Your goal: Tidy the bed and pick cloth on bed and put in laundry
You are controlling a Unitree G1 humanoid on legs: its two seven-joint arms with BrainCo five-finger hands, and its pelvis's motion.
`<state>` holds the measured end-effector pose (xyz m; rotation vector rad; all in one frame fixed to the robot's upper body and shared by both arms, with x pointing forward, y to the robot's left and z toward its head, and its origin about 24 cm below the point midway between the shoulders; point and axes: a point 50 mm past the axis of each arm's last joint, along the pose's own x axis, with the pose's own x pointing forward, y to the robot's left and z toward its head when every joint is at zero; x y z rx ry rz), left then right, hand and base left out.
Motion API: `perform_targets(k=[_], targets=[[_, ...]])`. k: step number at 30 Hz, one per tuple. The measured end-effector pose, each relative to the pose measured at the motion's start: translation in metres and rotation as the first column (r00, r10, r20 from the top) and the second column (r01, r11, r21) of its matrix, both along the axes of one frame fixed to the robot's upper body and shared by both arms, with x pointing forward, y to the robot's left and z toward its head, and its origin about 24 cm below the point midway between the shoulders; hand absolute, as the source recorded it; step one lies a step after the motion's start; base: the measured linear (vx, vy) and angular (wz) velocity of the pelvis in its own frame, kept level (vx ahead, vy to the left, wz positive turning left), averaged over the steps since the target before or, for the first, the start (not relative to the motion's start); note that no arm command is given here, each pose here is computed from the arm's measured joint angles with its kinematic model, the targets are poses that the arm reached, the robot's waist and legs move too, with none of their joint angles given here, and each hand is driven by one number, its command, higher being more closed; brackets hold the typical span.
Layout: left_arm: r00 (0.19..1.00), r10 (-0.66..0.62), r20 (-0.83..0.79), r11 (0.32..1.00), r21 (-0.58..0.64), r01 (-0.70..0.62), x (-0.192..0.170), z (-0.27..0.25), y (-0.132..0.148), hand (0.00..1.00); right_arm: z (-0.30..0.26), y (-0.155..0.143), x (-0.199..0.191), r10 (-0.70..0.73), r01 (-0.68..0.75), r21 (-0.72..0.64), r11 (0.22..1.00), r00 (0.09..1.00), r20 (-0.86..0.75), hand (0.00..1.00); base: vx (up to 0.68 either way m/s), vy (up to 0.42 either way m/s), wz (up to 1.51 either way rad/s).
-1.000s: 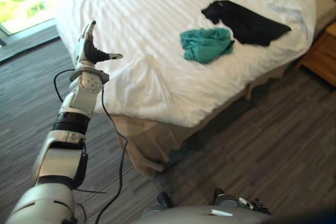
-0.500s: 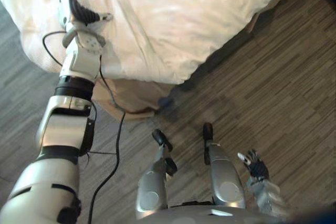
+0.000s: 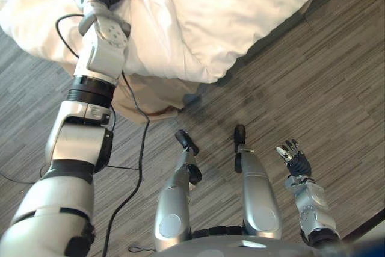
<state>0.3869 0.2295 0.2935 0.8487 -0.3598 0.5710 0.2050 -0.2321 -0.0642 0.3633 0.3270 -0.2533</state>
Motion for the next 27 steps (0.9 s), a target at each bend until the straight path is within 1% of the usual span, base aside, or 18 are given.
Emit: perform_targets(k=[2,6,7,10,11,12,14,16,18,19,22,24,26,27], targets=[[0.999,-0.036,-0.035,0.999,0.006,0.036,0.001,-0.009,0.0,1.0,-0.005,-0.003,-0.006,-0.009,0.009,-0.011,1.0,1.0,-0.021,0.0,0.09,0.021,0.16],[0.975,-0.186,-0.123,0.982,-0.053,0.181,0.003,-0.041,-0.003,1.0,-0.021,-0.005,-0.028,-0.021,0.017,-0.032,0.999,0.993,-0.112,0.0,0.08,0.016,0.3],[0.97,-0.202,-0.132,0.979,-0.061,0.196,0.003,-0.045,-0.002,1.0,-0.024,-0.005,-0.031,-0.022,0.018,-0.032,0.999,0.992,-0.125,0.0,0.11,-0.024,0.32],[0.941,-0.244,-0.233,0.969,-0.093,0.228,-0.007,-0.086,0.012,1.0,-0.037,-0.007,-0.052,-0.035,0.026,-0.047,0.999,0.979,-0.203,0.0,0.12,-0.058,0.33],[0.927,-0.266,-0.266,0.963,-0.122,0.241,-0.015,-0.104,0.02,1.0,-0.043,-0.007,-0.062,-0.05,0.039,-0.052,0.998,0.969,-0.242,0.0,0.14,-0.054,0.19],[0.918,-0.277,-0.282,0.959,-0.139,0.247,-0.019,-0.113,0.023,1.0,-0.046,-0.008,-0.069,-0.056,0.042,-0.058,0.997,0.963,-0.265,0.0,0.18,-0.08,0.26],[0.887,-0.317,-0.336,0.944,-0.198,0.263,-0.035,-0.144,0.031,1.0,-0.057,-0.009,-0.094,-0.074,0.053,-0.072,0.996,0.935,-0.347,0.0,0.19,-0.1,0.38],[0.854,-0.335,-0.398,0.932,-0.272,0.239,-0.06,-0.181,0.046,1.0,-0.066,-0.009,-0.118,-0.088,0.059,-0.082,0.995,0.9,-0.427,0.0,0.19,-0.084,0.42],[0.83,-0.347,-0.437,0.922,-0.322,0.216,-0.075,-0.204,0.053,1.0,-0.071,-0.008,-0.129,-0.115,0.086,-0.084,0.993,0.879,-0.462,0.0,0.13,-0.051,0.18],[0.809,-0.36,-0.465,0.912,-0.36,0.199,-0.088,-0.22,0.058,0.0,-0.075,-0.005,-0.136,-0.126,0.097,-0.085,0.992,0.862,-0.49,0.0,0.1,-0.035,0.11],[0.777,-0.405,-0.482,0.867,-0.472,0.16,-0.113,-0.255,0.057,0.0,-0.081,0.0,-0.145,-0.126,0.099,-0.079,0.992,0.837,-0.533,0.0,0.07,-0.034,0.16],[0.748,-0.439,-0.498,0.819,-0.564,0.106,-0.138,-0.285,0.052,0.0,-0.085,0.007,-0.152,-0.111,0.082,-0.077,0.994,0.811,-0.574,0.0,0.04,-0.036,0.14],[0.724,-0.459,-0.514,0.794,-0.604,0.075,-0.154,-0.302,0.048,0.0,-0.089,0.013,-0.158,-0.107,0.092,-0.056,0.994,0.788,-0.606,0.0,0.03,-0.043,0.24],[0.711,-0.482,-0.511,0.76,-0.648,0.049,-0.165,-0.313,0.042,0.0,-0.091,0.014,-0.161,-0.111,0.104,-0.048,0.993,0.773,-0.625,0.0,0.0,-0.049,0.21]])
